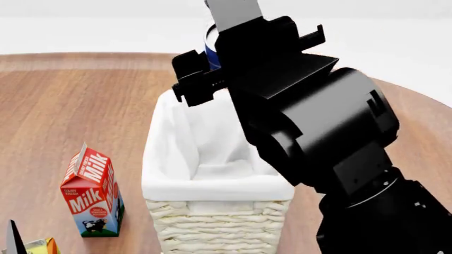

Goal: Pick up the alphabet soup, and put it in the basket.

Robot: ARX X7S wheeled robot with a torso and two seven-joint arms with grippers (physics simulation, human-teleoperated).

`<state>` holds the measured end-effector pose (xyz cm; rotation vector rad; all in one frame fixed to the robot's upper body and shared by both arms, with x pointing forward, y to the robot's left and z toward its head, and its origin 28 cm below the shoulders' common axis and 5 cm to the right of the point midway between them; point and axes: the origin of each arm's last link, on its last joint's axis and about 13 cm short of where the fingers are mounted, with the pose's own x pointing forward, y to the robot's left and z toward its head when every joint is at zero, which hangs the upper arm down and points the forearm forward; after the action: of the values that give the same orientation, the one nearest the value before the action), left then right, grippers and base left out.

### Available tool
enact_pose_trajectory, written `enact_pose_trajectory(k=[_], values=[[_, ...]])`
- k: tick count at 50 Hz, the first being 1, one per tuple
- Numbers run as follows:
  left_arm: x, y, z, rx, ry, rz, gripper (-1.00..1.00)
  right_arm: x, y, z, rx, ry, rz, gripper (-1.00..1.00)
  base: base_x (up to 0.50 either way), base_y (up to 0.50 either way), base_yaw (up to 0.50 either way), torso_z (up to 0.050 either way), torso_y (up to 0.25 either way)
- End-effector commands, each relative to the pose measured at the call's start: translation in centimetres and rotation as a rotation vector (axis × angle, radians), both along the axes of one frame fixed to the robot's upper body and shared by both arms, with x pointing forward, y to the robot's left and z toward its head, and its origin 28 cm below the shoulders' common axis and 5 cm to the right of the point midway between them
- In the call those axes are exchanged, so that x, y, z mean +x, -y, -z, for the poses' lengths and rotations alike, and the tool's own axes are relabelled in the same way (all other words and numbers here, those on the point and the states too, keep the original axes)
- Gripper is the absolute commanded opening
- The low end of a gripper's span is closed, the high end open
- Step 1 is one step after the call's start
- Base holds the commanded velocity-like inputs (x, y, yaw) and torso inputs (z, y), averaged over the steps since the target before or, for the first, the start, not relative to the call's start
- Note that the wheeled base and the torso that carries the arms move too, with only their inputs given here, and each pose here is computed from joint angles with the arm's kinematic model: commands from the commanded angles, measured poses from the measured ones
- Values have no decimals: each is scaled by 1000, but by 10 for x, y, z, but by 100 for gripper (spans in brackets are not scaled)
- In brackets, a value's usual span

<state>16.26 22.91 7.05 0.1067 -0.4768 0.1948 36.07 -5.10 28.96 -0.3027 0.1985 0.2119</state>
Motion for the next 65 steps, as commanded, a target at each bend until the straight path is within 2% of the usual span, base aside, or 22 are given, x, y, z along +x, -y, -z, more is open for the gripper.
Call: enact_pose_trajectory(k=[1, 16, 27, 39, 65], values=[[0, 0, 0, 0, 0, 2, 100, 3, -2, -7, -61, -40, 29, -100, 0, 0, 0, 0, 0], [1, 1, 0, 10, -8, -16, 100, 3, -3, 0, -56, -66, 2, -100, 0, 0, 0, 0, 1], [2, 1, 0, 31, -19, -31, 100, 4, -5, -2, -9, -89, 6, -100, 0, 0, 0, 1, 1], [3, 2, 1, 61, -21, -43, 100, 4, -4, -1, -6, -85, 2, -100, 0, 0, 0, 0, -26], [1, 2, 0, 48, -10, -33, 100, 2, -6, 1, -27, -83, -11, -100, 0, 0, 0, 0, -81]])
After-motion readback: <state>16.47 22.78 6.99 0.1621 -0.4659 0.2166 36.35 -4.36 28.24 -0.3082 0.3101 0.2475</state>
